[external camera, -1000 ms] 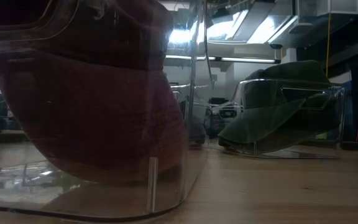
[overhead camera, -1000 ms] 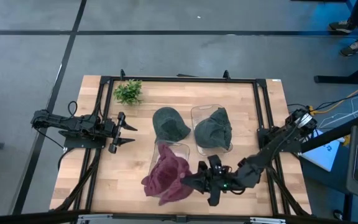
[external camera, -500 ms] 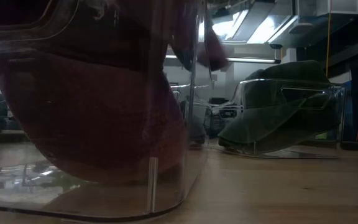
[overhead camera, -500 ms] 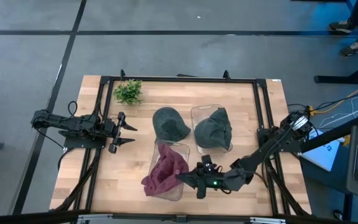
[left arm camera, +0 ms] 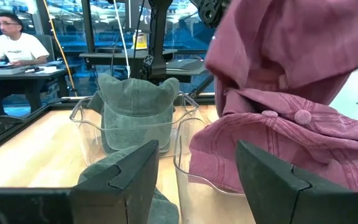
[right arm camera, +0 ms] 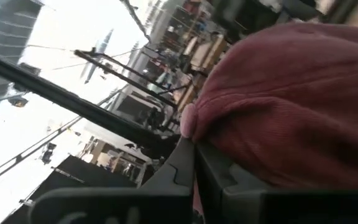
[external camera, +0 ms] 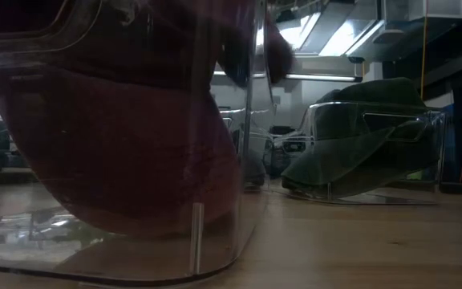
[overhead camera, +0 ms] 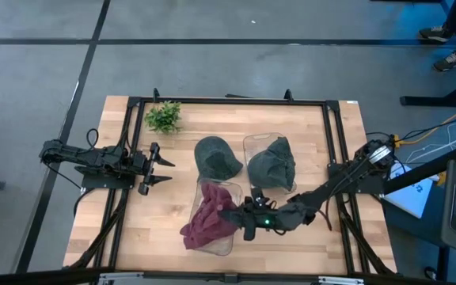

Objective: Pick & Place hat
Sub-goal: Put the red cap into the left transparent bin

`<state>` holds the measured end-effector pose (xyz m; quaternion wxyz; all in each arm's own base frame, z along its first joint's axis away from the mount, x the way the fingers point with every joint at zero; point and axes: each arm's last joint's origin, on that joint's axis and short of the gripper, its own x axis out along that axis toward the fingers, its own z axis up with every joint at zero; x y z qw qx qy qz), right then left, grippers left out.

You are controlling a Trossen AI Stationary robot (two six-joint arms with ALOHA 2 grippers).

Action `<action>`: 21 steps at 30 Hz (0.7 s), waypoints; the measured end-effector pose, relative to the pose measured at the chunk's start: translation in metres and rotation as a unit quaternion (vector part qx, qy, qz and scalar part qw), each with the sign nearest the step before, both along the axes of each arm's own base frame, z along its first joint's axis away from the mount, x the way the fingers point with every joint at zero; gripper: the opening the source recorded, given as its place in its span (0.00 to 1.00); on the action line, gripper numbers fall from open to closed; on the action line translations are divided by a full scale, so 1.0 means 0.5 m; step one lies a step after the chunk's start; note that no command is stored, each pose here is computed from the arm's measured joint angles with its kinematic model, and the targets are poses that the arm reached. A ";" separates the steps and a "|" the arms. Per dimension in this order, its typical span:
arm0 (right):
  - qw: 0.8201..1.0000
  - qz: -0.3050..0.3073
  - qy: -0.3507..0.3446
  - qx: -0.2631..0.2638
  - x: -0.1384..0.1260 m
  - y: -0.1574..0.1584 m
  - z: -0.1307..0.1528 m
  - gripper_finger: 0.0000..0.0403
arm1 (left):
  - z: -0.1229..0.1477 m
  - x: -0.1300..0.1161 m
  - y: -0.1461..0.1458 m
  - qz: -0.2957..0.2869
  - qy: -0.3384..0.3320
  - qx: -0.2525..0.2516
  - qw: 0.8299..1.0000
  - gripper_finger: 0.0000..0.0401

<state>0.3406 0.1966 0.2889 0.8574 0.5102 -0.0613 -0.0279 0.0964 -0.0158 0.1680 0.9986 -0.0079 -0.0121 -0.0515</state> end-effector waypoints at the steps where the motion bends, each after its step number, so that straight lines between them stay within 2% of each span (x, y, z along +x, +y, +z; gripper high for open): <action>1: 1.000 0.004 -0.007 -0.006 0.003 -0.001 0.008 0.01 | 0.000 0.000 0.000 0.000 0.000 0.000 1.000 0.52; 7: 0.999 0.025 -0.016 -0.033 0.012 -0.001 0.015 0.01 | 0.000 0.000 0.000 0.000 0.000 0.000 1.000 0.52; 16: 0.997 0.069 -0.046 -0.006 0.053 0.028 -0.069 0.01 | 0.000 0.000 0.000 0.000 0.000 0.000 1.000 0.52; 21: 0.999 0.032 -0.041 -0.009 0.057 0.023 -0.077 0.02 | 0.000 0.000 0.000 0.000 0.000 0.000 1.000 0.52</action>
